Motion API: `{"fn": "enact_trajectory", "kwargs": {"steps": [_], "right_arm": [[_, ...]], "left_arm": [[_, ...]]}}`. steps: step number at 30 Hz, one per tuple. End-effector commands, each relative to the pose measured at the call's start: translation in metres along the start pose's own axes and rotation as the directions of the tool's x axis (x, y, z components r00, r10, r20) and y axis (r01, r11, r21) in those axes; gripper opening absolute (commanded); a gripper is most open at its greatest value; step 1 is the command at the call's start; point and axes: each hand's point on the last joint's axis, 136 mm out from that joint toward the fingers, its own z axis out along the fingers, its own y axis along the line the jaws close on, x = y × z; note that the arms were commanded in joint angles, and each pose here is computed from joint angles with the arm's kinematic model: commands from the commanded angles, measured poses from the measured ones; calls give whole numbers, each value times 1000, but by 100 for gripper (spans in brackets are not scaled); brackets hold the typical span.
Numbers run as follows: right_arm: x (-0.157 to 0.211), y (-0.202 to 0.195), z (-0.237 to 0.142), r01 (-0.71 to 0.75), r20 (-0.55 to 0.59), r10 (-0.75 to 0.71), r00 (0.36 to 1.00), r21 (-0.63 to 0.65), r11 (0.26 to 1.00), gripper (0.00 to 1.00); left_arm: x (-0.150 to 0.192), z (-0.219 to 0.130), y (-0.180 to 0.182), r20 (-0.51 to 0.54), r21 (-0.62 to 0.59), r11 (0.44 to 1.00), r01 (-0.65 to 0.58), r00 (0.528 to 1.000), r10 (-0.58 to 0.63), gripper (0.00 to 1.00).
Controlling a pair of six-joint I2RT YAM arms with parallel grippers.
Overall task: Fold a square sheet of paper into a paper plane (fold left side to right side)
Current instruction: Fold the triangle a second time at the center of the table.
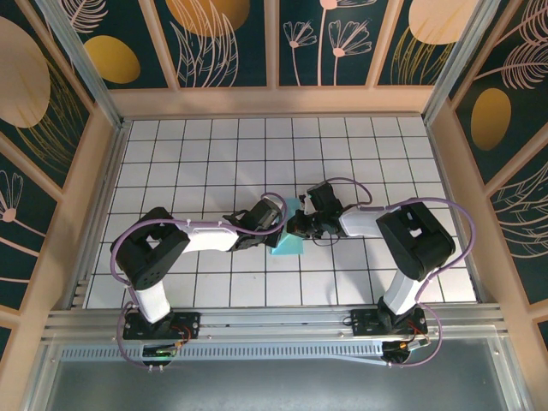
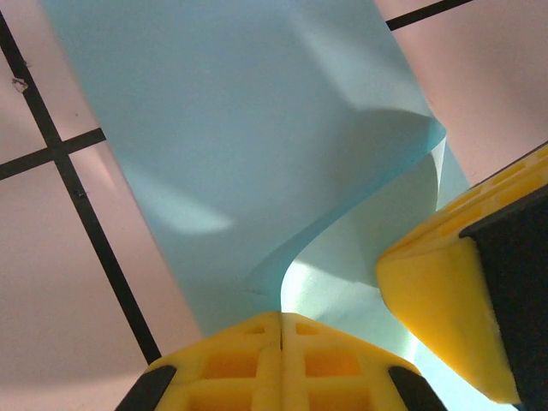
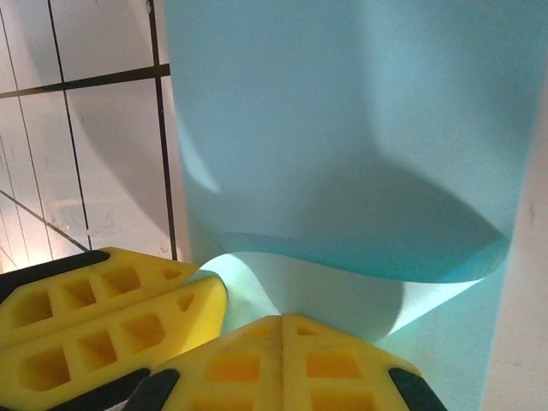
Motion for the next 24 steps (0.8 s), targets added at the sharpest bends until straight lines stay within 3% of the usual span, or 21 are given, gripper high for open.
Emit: {"fn": "enact_trajectory", "kwargs": {"steps": [1,10,19,24], "right_arm": [[6,-12,5,9,-18,-8,1000,48,999,0],[14,-20,7,-1,-32,3,999,70,998,0],[15,-20,7,8,-35,-5,999,76,997,0],[14,-18,6,11,-30,-9,999,72,997,0]], "left_arm": [[19,8,9,-72,-25,1000,-13,997,11,0],[2,-3,8,-19,-33,999,-4,1000,3,6],[-46,-44,-1,90,-39,999,14,996,-10,21],[-48,-66,-4,102,16,998,63,993,-64,21]]}}
